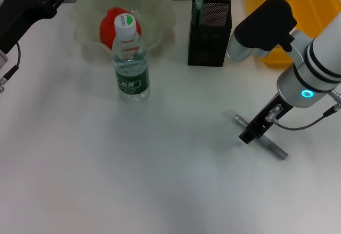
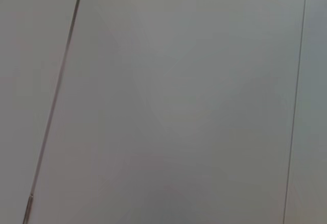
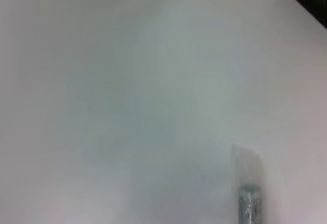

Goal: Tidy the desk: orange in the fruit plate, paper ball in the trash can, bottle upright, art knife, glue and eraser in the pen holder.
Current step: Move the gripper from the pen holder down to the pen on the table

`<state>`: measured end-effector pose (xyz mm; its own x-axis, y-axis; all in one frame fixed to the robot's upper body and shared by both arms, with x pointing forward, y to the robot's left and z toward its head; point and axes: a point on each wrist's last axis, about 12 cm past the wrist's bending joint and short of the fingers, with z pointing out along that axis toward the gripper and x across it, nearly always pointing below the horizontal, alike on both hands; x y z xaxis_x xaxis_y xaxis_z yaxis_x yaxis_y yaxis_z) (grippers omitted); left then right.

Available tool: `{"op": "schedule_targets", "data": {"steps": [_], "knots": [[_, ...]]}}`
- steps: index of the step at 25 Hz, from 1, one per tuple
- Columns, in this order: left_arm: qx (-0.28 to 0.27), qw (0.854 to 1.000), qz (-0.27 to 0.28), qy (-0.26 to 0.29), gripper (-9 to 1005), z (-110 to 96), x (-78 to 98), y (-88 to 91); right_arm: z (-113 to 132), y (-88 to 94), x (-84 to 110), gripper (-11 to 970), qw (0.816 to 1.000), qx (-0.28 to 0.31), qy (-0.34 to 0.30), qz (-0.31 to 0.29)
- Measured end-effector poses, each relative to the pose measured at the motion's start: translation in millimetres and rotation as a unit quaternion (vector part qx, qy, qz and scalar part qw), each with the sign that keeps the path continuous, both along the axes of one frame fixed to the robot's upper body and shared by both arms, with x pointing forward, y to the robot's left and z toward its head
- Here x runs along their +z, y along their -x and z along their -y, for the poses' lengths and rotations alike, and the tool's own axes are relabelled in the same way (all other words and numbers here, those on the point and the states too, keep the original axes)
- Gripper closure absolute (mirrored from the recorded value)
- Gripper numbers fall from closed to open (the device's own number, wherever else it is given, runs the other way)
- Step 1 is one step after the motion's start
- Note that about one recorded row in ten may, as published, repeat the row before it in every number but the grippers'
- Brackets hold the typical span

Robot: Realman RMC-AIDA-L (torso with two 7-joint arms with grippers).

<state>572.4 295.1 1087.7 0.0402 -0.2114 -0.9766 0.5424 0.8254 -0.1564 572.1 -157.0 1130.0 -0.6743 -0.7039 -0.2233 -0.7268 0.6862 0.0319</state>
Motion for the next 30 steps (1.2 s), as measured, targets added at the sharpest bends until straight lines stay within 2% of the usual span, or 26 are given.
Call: {"op": "schedule_targets", "data": {"steps": [16,30], "knots": [[-0.001,1.000,0.001,0.002,369,-0.6,0.2,0.8,4.7,0.1,-11.0,529,1.000,-0.011,0.002,-0.008],[0.000,1.000,0.002,0.001,369,-1.4,0.3,1.0,4.7,-0.4,-11.3,659,1.000,-0.017,0.001,-0.007]]}}
